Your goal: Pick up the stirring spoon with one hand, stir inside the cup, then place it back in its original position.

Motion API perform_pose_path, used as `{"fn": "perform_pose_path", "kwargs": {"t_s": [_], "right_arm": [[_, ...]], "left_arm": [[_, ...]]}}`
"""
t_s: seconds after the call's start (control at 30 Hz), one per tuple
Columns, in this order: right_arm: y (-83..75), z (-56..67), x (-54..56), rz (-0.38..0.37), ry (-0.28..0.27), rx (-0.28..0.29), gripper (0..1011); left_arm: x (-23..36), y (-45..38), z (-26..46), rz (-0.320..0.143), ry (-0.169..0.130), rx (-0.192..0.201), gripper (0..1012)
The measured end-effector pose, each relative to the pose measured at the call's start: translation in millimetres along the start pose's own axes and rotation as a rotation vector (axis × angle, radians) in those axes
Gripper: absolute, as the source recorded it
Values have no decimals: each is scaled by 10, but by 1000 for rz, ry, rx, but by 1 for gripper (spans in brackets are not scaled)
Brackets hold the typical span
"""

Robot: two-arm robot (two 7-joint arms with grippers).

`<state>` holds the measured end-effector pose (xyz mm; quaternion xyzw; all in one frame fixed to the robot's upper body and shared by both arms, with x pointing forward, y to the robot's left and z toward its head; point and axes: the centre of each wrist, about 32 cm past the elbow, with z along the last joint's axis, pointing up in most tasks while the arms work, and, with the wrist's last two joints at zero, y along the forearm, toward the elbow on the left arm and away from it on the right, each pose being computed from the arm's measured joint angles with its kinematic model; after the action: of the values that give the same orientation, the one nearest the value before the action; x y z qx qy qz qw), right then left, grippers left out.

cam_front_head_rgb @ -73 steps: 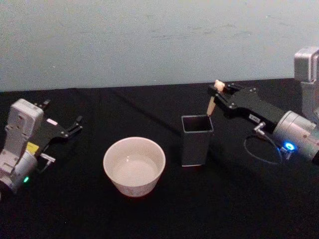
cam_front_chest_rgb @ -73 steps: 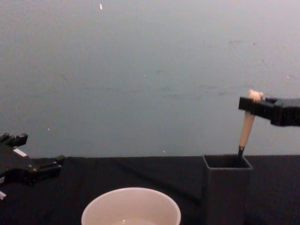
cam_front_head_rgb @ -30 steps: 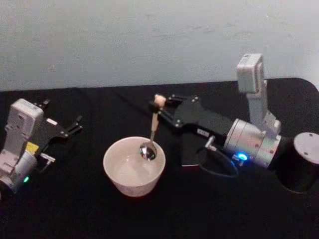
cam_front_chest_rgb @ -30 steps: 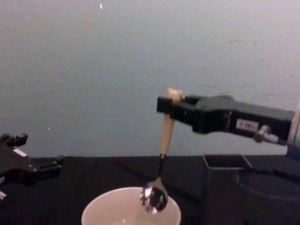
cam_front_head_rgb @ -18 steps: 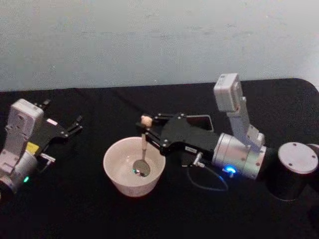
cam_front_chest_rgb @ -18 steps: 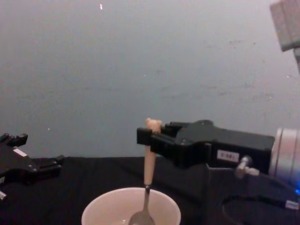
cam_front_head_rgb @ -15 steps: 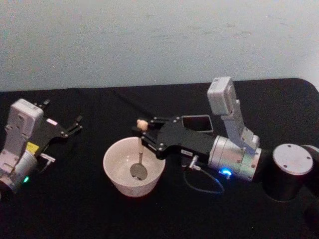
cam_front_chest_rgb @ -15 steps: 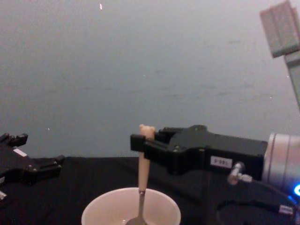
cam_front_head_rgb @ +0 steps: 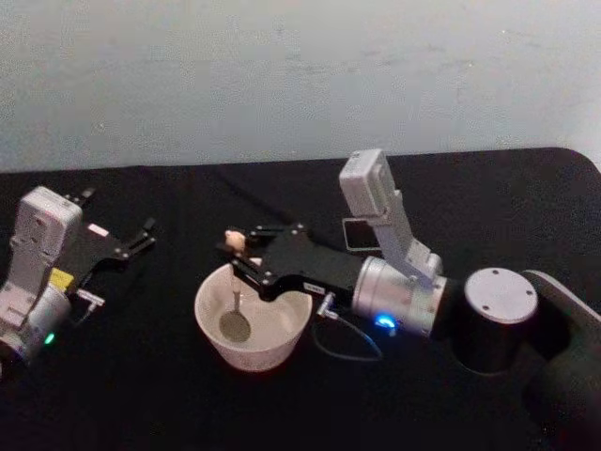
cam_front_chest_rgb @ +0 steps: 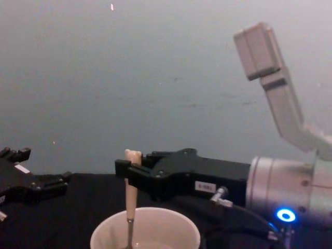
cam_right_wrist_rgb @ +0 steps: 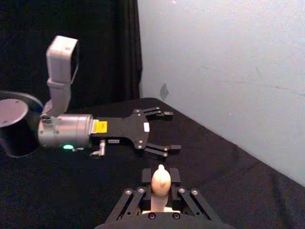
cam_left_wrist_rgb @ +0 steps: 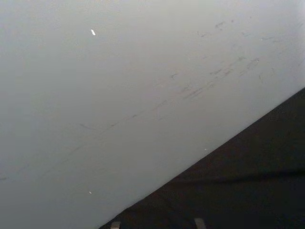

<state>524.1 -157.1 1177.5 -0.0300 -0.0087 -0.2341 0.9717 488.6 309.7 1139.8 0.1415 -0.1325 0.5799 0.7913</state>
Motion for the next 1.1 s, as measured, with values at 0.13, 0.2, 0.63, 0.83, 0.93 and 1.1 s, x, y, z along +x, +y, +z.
{"fn": "perform_pose_path", "kwargs": {"t_s": [0.13,0.2,0.63,0.83,0.93,1.1], "right_arm": [[86,3,27,-16,-1,0,214],[121,2,52,-30,-3,-1,214],[58,-5,235,-119,-8,-9,214],[-118,13,218,-125,-14,-20,214],[-209,33,184,-116,-8,-20,214],[-344,49,110,-93,4,-27,214]], "left_arm": [[0,0,0,0,0,0,1001],[0,0,0,0,0,0,1001],[0,0,0,0,0,0,1001],[0,0,0,0,0,0,1001],[0,0,0,0,0,0,1001],[0,0,0,0,0,0,1001]]}}
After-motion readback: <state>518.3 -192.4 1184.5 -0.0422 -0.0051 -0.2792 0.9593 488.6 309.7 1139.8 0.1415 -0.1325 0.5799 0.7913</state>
